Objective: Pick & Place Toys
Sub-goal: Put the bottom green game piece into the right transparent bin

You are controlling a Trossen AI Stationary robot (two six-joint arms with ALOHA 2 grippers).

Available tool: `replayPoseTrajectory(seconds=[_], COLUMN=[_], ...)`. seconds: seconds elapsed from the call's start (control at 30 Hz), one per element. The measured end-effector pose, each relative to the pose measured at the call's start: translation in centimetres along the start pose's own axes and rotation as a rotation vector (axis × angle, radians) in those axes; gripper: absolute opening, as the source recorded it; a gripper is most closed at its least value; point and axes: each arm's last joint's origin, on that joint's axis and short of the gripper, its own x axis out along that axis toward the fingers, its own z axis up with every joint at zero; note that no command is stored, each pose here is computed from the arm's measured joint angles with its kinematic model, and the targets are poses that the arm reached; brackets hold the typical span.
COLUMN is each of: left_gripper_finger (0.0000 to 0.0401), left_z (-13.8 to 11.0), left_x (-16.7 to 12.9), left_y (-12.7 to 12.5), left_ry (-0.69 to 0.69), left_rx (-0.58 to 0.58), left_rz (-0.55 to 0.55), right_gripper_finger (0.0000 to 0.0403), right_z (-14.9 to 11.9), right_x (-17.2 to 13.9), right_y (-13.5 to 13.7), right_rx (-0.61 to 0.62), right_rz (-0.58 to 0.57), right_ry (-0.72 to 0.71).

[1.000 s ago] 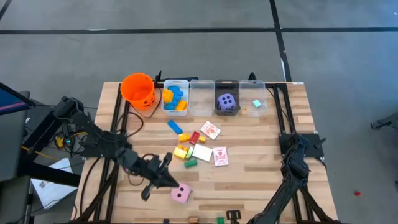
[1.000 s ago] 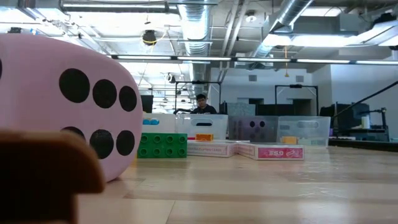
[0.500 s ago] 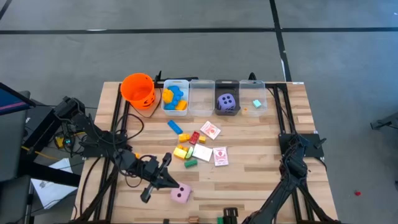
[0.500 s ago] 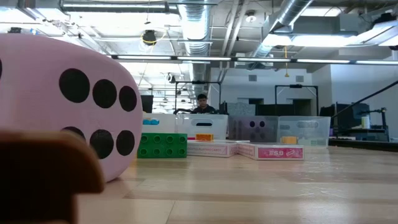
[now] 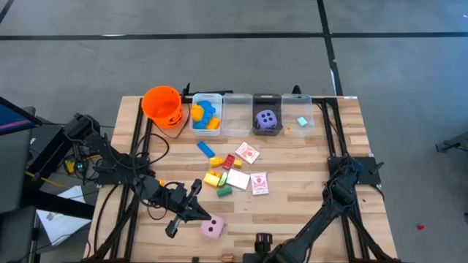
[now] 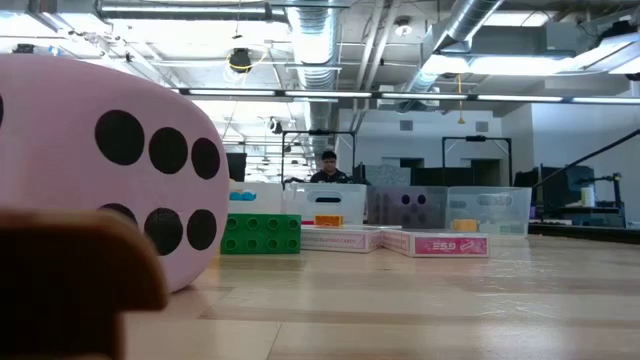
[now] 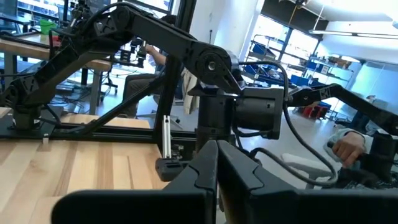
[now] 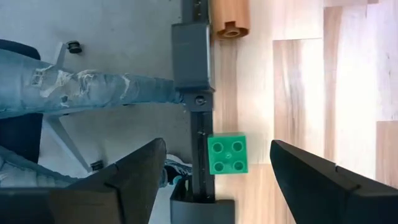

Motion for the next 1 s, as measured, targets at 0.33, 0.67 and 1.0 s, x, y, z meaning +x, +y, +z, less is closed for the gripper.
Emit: replayPoseTrajectory(seconds=[0.33,0.67,1.0], left_gripper_finger=[0.0000,0.0000,0.0000], left_z=[0.0,0.0,0.0], left_x=[0.0,0.0,0.0], left_y=[0.0,0.0,0.0], left_ry=[0.000,0.001,0.001], left_rx=[0.000,-0.001,-0.001], left_rz=[-0.001,-0.004,-0.004], right_gripper_finger=[0.0286,0.0286,0.0286], right_z=[-0.7,-0.8,-1.8], right_x=[-0.1,0.4,2.5], right_y=[-0.4,0.0,0.1], right_rx=[-0.020,-0.066,-0.076], right_rz=[-0.059,-0.059,-0.067], right_ry=[0.056,0.024,0.016])
